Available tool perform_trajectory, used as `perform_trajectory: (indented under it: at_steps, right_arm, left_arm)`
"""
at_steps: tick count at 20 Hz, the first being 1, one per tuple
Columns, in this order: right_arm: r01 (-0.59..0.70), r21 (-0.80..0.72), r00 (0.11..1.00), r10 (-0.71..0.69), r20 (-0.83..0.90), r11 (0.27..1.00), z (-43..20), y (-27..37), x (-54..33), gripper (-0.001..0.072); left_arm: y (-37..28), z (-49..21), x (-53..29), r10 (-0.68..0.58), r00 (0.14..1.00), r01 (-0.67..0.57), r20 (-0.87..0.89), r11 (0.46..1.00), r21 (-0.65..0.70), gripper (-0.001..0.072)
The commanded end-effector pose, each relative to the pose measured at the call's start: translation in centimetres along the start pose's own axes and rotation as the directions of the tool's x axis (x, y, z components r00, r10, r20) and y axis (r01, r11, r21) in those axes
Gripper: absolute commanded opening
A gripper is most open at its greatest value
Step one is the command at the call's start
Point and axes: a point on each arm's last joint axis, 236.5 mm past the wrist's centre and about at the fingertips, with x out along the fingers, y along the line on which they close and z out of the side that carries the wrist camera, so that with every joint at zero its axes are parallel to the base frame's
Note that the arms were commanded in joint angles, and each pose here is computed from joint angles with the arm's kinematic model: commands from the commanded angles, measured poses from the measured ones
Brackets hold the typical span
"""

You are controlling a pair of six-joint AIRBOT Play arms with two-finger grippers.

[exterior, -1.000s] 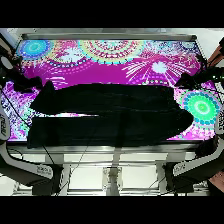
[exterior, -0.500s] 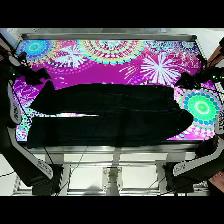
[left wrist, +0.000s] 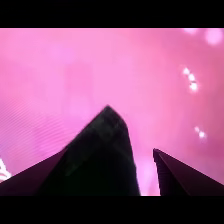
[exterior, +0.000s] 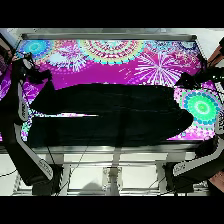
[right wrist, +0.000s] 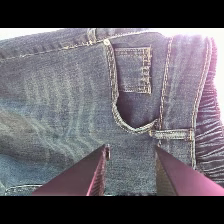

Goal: Fold the clothes and pants, and hang the long-sleeved shirts on hangers.

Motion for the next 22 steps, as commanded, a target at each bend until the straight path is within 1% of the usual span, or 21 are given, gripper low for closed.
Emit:
perform_trajectory:
  at_steps: [1, 3, 4, 5, 6, 8, 9, 10, 12, 13, 14, 15, 17, 19, 22]
  right_arm:
    - [-0.001, -0.001, 1.0, 0.001, -0.001, 1.0, 0.0, 0.0, 0.0, 0.0337]
    - [-0.001, -0.001, 1.0, 0.001, -0.001, 1.0, 0.0, 0.0, 0.0, 0.0337]
    - [-0.001, -0.001, 1.0, 0.001, -0.001, 1.0, 0.0, 0.0, 0.0, 0.0337]
    - [-0.001, -0.001, 1.0, 0.001, -0.001, 1.0, 0.0, 0.0, 0.0, 0.0336]
    - [-0.001, -0.001, 1.0, 0.001, -0.002, 1.0, 0.0, 0.0, 0.0, 0.0336]
    - [-0.001, 0.0, 1.0, 0.001, -0.002, 1.0, 0.0, 0.0, 0.0, 0.0336]
    - [-0.001, 0.0, 1.0, 0.001, -0.002, 1.0, 0.0, 0.0, 0.0, 0.0336]
    - [-0.001, 0.0, 1.0, 0.001, -0.003, 1.0, 0.0, 0.1, 0.0, 0.0337]
    - [-0.002, 0.0, 1.0, 0.002, -0.005, 1.0, -0.1, 0.1, 0.0, 0.0336]
    - [-0.001, 0.0, 1.0, 0.001, -0.006, 1.0, -0.1, 0.0, 0.0, 0.0336]
    - [0.002, 0.0, 1.0, -0.002, -0.007, 1.0, -0.1, 0.0, 0.0, 0.0337]
    - [0.005, -0.002, 1.0, -0.005, -0.006, 1.0, -0.1, -0.1, 0.0, 0.0337]
    - [0.031, -0.006, 1.0, -0.031, 0.002, 1.0, 0.1, -0.7, 0.0, 0.0337]
    - [0.077, -0.011, 0.996, -0.076, 0.042, 0.997, 1.0, -1.8, 0.0, 0.0336]
    - [0.106, -0.003, 0.988, -0.105, 0.111, 0.994, 2.9, -3.0, 0.7, 0.0336]
  left_arm:
    - [0.1, 0.2, 1.2, 0.014, 1.0, -0.014, 0.017, 1.0, 0.004, 0.0619]
    - [0.2, -0.3, 1.8, 0.015, 1.0, -0.015, 0.002, 1.0, 0.003, 0.0615]
    - [0.2, -0.5, 2.1, 0.016, 1.0, -0.016, -0.005, 1.0, 0.003, 0.0597]
    - [0.2, -0.7, 2.4, 0.016, 1.0, -0.016, -0.009, 1.0, 0.003, 0.0564]
    - [0.1, -0.8, 2.6, 0.016, 1.0, -0.016, -0.013, 1.0, 0.006, 0.0508]
    - [0.0, -0.8, 2.6, 0.016, 1.0, -0.016, -0.013, 1.0, 0.008, 0.0274]
    - [0.0, -0.9, 2.4, 0.016, 1.0, -0.016, -0.016, 1.0, 0.008, 0.0173]
    - [0.0, -1.0, 2.1, 0.017, 1.0, -0.017, -0.026, 1.0, 0.008, 0.0041]
    - [0.2, -1.0, 0.9, 0.025, 0.999, -0.024, -0.046, 1.0, 0.011, 0.0039]
    - [0.8, -0.8, -0.3, 0.052, 0.997, -0.051, -0.048, 0.998, 0.023, 0.0039]
    - [1.8, -0.6, -1.7, 0.096, 0.994, -0.095, -0.047, 0.995, 0.034, 0.0038]
    - [3.5, -0.4, -3.7, 0.171, 0.984, -0.169, -0.046, 0.985, 0.037, 0.0038]
    - [7.8, -0.2, -8.8, 0.344, 0.938, -0.341, -0.05, 0.939, 0.051, 0.0038]
    - [11.7, -1.0, -13.8, 0.468, 0.879, -0.467, -0.086, 0.883, 0.039, 0.0038]
    - [14.9, -4.1, -17.9, 0.502, 0.837, -0.519, -0.216, 0.854, -0.025, 0.0039]
